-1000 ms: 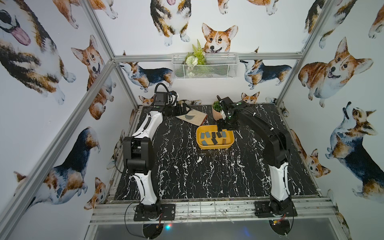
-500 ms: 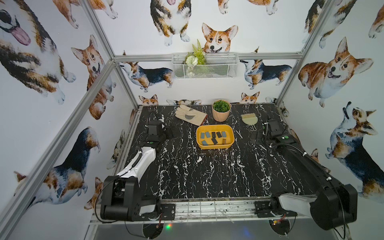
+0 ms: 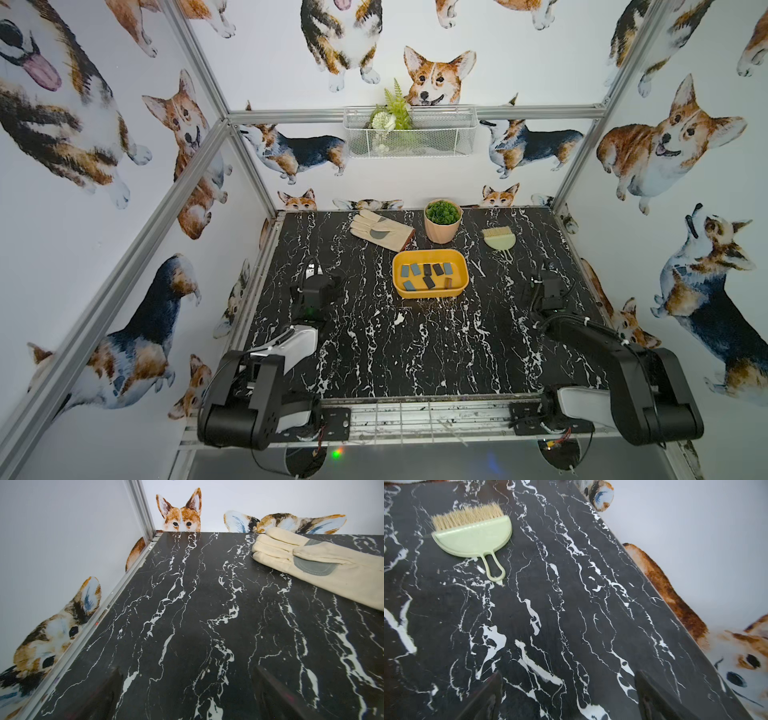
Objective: Put the eraser in the storage box
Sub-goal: Reset both arms
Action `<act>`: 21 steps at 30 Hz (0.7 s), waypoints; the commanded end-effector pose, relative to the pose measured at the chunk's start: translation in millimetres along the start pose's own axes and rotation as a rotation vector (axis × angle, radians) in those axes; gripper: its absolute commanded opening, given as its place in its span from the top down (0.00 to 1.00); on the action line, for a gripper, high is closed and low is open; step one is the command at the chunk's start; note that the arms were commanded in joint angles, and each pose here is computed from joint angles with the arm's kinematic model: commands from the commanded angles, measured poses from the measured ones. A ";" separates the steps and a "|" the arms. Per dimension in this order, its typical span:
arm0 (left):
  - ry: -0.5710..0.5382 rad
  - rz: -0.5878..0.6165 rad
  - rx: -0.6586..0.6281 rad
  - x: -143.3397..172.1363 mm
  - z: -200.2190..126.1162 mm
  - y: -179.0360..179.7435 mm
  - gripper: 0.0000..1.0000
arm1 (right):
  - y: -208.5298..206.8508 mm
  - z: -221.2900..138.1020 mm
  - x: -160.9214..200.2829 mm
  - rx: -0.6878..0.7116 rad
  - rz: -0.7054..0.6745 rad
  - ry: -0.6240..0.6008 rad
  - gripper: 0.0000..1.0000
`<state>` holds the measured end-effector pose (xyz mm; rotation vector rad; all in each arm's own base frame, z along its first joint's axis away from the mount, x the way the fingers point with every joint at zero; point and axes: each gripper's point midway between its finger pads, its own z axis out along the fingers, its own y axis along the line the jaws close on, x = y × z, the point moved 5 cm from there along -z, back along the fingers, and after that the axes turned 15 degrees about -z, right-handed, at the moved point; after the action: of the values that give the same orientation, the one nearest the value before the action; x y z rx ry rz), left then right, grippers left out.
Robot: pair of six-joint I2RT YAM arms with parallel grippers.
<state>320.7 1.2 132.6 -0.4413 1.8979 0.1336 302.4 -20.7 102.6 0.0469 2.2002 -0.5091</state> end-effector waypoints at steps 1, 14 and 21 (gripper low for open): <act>-0.138 -0.006 -0.020 -12.3 -3.1 4.4 0.01 | -1.0 2.7 -34.0 0.018 0.040 -0.237 0.01; -0.096 0.039 0.100 17.5 20.6 -13.4 0.00 | 25.3 -8.9 -16.5 -0.170 -0.042 -0.429 0.00; -0.061 0.022 0.092 14.9 28.2 -11.9 0.00 | 19.2 -1.3 -18.3 -0.175 -0.007 -0.340 0.00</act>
<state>343.4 -5.4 108.9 -0.3466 1.8341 0.0880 318.7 -0.7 104.1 -0.1478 1.9269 -0.3178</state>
